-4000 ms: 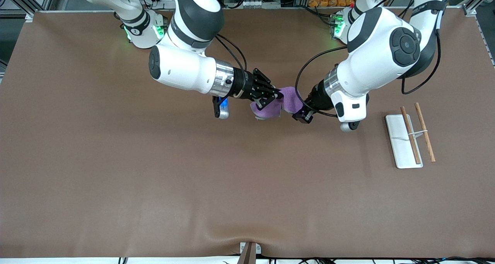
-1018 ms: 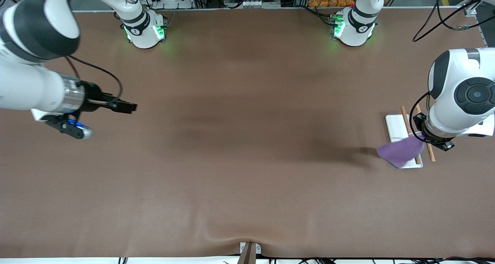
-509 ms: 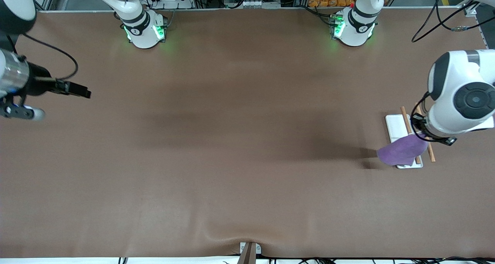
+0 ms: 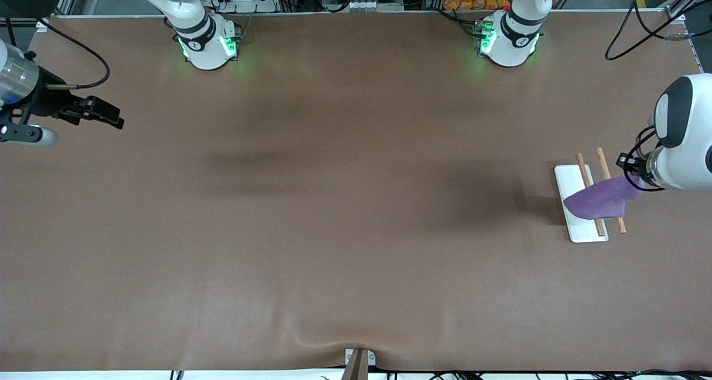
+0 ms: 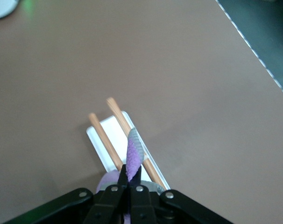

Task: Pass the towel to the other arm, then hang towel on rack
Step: 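Drape the towel over the wooden sticks and open the left gripper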

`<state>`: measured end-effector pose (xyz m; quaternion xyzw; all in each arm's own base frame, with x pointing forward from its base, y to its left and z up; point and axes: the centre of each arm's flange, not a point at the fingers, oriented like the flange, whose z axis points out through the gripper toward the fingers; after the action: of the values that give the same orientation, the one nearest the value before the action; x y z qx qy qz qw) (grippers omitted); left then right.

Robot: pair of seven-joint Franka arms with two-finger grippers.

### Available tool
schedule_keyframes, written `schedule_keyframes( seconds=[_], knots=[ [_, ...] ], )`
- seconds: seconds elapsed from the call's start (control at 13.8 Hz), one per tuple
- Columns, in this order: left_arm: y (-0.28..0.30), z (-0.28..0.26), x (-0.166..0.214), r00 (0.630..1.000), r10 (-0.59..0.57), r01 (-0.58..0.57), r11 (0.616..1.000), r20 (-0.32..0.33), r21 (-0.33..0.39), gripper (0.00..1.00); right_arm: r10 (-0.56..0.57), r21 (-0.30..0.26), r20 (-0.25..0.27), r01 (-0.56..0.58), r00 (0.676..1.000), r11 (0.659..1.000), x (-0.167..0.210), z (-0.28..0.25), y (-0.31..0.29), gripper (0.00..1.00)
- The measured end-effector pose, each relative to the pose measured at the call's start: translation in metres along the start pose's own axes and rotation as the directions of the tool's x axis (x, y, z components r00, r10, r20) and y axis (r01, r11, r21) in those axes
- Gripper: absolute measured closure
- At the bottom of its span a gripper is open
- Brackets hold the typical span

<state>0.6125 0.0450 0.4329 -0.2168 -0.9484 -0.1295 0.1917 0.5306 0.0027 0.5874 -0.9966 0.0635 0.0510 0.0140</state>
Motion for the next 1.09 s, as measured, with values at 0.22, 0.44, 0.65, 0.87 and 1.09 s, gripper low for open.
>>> schedule_keyframes(
  seconds=[0.22,0.44,0.65,0.87,1.09],
  knots=[
    [0.006,0.006,0.006,0.999,-0.017,0.018,1.0,-0.027,0.019,0.98,0.005,0.006,-0.041,-0.005,0.999,1.0,0.003,-0.017,0.008,0.0],
    [0.049,0.03,0.028,0.995,-0.087,0.089,0.995,-0.052,0.051,0.98,0.0,0.006,-0.044,0.0,0.999,1.0,0.005,-0.02,0.007,0.0],
    [0.087,0.051,0.05,0.99,-0.126,0.13,0.989,-0.057,0.075,0.98,-0.003,0.006,-0.048,0.003,0.999,1.0,0.007,-0.021,0.005,0.0],
    [0.104,0.072,0.054,0.989,-0.143,0.145,0.986,-0.036,0.08,0.98,-0.011,0.008,-0.067,0.011,0.998,1.0,0.013,-0.031,0.001,0.0],
    [0.11,0.101,0.037,0.991,-0.133,0.135,0.987,-0.028,0.088,0.98,-0.035,0.008,-0.087,0.036,0.996,0.999,0.012,-0.043,-0.013,0.0]
  ],
)
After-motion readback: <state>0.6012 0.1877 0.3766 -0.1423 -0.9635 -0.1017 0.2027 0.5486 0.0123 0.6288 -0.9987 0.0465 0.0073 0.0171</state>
